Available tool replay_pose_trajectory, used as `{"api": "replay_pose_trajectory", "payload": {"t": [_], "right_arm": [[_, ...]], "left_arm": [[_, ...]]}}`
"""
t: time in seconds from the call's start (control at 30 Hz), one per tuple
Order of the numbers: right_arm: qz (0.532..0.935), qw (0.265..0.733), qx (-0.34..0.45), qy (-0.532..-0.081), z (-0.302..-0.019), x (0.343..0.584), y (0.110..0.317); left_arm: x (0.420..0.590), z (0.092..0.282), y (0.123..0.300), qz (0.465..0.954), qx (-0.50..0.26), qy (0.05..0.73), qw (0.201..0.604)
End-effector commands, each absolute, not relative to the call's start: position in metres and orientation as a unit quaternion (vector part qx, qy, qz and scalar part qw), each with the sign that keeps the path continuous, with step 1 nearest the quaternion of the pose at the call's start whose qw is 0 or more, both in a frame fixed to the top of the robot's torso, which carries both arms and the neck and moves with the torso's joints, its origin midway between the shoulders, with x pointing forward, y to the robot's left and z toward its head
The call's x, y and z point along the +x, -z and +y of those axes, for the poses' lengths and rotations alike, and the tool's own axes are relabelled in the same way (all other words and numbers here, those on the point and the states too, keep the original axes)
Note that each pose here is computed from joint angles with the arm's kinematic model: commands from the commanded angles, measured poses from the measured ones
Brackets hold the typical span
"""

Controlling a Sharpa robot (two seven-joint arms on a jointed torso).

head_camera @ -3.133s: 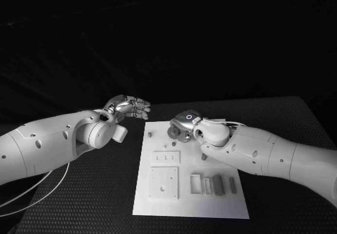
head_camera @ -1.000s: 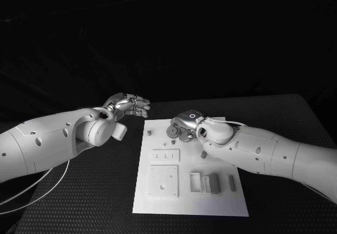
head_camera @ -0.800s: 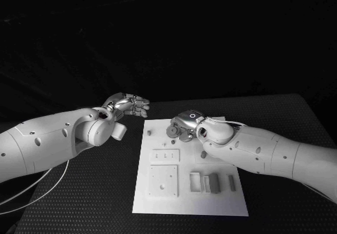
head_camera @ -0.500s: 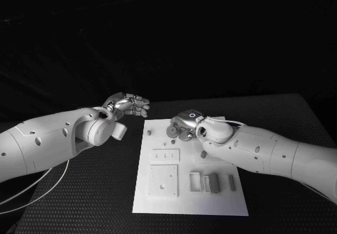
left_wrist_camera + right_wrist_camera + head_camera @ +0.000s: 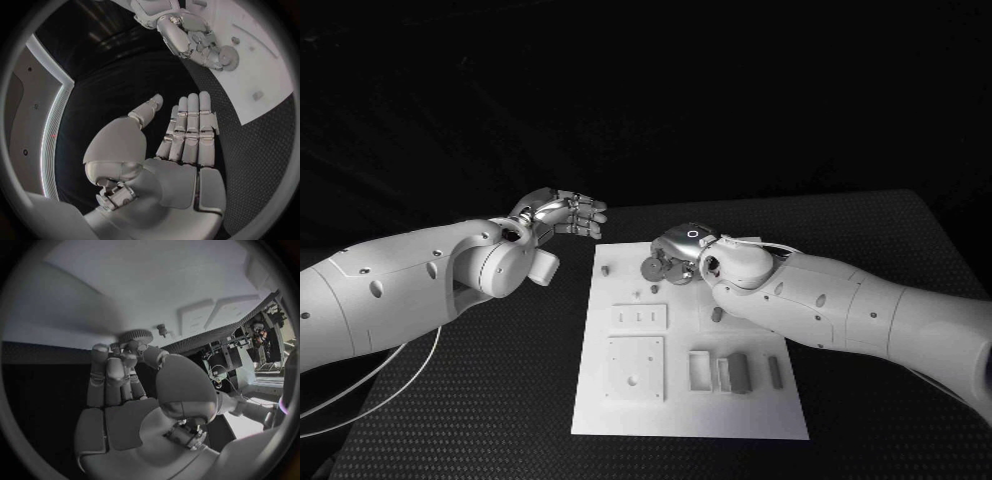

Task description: Assemble the parts on the task board

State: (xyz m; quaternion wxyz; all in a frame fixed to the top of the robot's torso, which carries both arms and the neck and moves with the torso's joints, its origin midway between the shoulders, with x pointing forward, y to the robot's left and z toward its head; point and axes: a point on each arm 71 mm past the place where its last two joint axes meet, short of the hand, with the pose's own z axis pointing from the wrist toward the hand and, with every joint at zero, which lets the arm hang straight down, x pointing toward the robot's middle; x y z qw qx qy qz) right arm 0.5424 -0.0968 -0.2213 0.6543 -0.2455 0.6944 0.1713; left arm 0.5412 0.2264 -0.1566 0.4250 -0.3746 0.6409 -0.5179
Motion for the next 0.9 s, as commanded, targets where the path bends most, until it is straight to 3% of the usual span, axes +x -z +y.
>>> {"api": "replay_pose_trajectory", "payload": {"t": [0.03,0.57,0.9], "right_arm": [[0.7,0.64,-0.259,-0.182,-0.089,0.538,0.225],[0.681,0.663,-0.251,-0.182,-0.095,0.536,0.221],[0.633,0.704,-0.203,-0.25,-0.104,0.528,0.203]], "left_arm": [[0.541,0.225,0.155,0.642,-0.37,0.523,0.422],[0.541,0.225,0.155,0.641,-0.37,0.523,0.422],[0.542,0.231,0.156,0.639,-0.374,0.518,0.428]]}}
